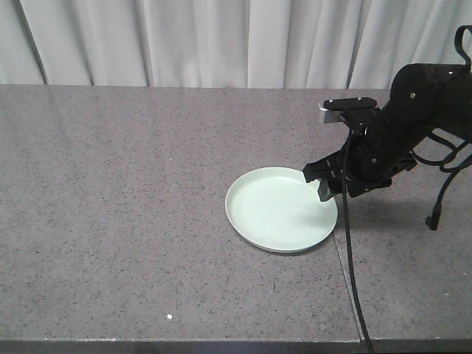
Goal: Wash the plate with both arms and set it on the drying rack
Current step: 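Move the right gripper down to the rim of the pale green plate, then close the right gripper on the plate rim and lift it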
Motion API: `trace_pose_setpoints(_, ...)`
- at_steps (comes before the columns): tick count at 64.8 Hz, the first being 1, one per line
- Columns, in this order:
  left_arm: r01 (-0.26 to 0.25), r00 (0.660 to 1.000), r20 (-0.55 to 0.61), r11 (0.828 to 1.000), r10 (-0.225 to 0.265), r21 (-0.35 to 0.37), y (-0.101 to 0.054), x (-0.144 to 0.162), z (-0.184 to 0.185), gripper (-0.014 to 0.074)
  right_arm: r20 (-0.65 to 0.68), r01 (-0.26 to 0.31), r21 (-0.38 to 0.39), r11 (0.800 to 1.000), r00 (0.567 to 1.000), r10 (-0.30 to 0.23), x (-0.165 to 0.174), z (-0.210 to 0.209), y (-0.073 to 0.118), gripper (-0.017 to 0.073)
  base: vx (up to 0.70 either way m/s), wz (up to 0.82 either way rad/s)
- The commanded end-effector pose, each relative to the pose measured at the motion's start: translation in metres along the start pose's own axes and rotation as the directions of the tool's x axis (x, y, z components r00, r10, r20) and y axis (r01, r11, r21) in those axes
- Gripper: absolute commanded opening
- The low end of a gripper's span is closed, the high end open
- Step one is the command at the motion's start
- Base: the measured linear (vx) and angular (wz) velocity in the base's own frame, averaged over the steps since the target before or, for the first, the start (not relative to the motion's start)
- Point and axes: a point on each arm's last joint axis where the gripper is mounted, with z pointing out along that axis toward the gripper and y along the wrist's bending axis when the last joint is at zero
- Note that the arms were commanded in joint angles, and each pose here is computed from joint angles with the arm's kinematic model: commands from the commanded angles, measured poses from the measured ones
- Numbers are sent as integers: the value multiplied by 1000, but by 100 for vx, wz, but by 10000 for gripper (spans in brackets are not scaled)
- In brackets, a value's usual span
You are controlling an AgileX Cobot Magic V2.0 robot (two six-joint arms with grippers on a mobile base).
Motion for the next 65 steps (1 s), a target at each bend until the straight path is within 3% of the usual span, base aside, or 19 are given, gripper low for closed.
trace_pose_setpoints(1, 6, 993, 116, 1000, -7, 10, -1, -17, -3, -6, 104, 2, 6, 1000, 995, -3, -11, -18, 1, 400, 0, 0)
trace_pose_setpoints(33, 6, 993, 116, 1000, -7, 10, -1, -17, -3, -6, 85, -5, 10, 1000, 996, 5, -16, 10, -3, 372, 0, 0)
trace_pose_setpoints(52, 6, 993, 116, 1000, -7, 10, -1, -17, -3, -6, 61, -4, 10, 1000, 998, 3, -15, 20, -4, 309, 0, 0)
trace_pose_setpoints(65, 6, 993, 116, 1000, -7, 10, -1, -17, -3, -6, 58, -4, 10, 1000, 998, 3, -15, 20, -4, 217, 0, 0)
